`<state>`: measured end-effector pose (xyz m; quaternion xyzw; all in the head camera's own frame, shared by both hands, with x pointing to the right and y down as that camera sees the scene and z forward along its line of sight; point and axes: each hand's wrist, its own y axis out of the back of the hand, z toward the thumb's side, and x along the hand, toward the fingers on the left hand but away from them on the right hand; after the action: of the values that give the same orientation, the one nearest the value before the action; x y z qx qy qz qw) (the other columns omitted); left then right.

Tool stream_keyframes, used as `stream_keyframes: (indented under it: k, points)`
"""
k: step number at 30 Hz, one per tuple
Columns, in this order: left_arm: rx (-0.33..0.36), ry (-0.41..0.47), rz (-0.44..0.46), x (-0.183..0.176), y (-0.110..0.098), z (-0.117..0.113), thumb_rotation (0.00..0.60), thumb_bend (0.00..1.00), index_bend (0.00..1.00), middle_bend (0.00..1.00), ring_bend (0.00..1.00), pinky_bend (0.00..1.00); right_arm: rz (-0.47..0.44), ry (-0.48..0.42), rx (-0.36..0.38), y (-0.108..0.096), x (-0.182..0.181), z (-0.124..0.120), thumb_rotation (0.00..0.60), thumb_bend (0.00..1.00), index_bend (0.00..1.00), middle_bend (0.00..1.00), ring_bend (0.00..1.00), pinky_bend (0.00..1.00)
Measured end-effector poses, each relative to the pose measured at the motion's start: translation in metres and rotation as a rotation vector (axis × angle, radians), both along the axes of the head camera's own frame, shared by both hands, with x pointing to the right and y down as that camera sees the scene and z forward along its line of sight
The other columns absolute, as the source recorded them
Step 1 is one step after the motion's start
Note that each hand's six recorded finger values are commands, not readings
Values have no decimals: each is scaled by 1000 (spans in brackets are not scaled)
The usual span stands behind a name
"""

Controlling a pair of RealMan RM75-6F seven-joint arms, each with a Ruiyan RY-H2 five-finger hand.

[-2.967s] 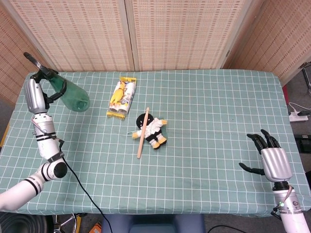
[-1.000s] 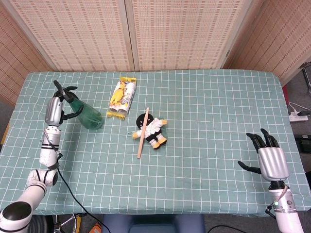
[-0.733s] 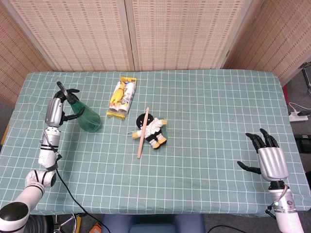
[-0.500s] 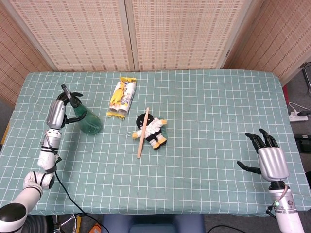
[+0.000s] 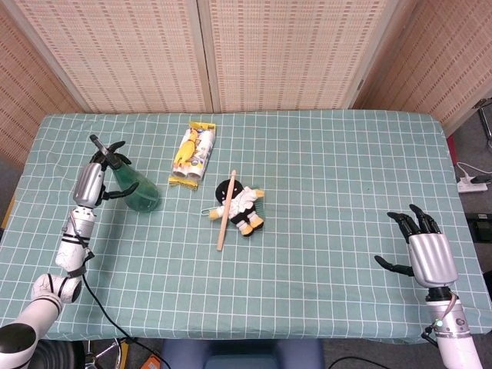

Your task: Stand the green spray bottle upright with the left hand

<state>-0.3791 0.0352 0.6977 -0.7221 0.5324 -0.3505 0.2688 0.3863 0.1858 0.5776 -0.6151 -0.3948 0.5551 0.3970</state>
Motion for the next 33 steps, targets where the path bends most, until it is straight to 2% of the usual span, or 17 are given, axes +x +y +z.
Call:
stream_keyframes:
  k: [20, 26, 33]
  points:
    - [-78, -39, -35, -16, 6, 15, 600, 166, 174, 379, 294, 156, 0, -6, -1, 0, 0, 0, 600, 0, 231, 280, 105, 194]
    - [-99, -39, -60, -24, 5, 17, 600, 142, 139, 349, 271, 150, -2, -9, 0, 0, 0, 0, 600, 0, 231, 280, 105, 196]
    - [-88, -21, -37, -22, 6, 13, 600, 137, 119, 326, 253, 147, -1, -11, 0, 0, 0, 0, 600, 0, 232, 280, 105, 200]
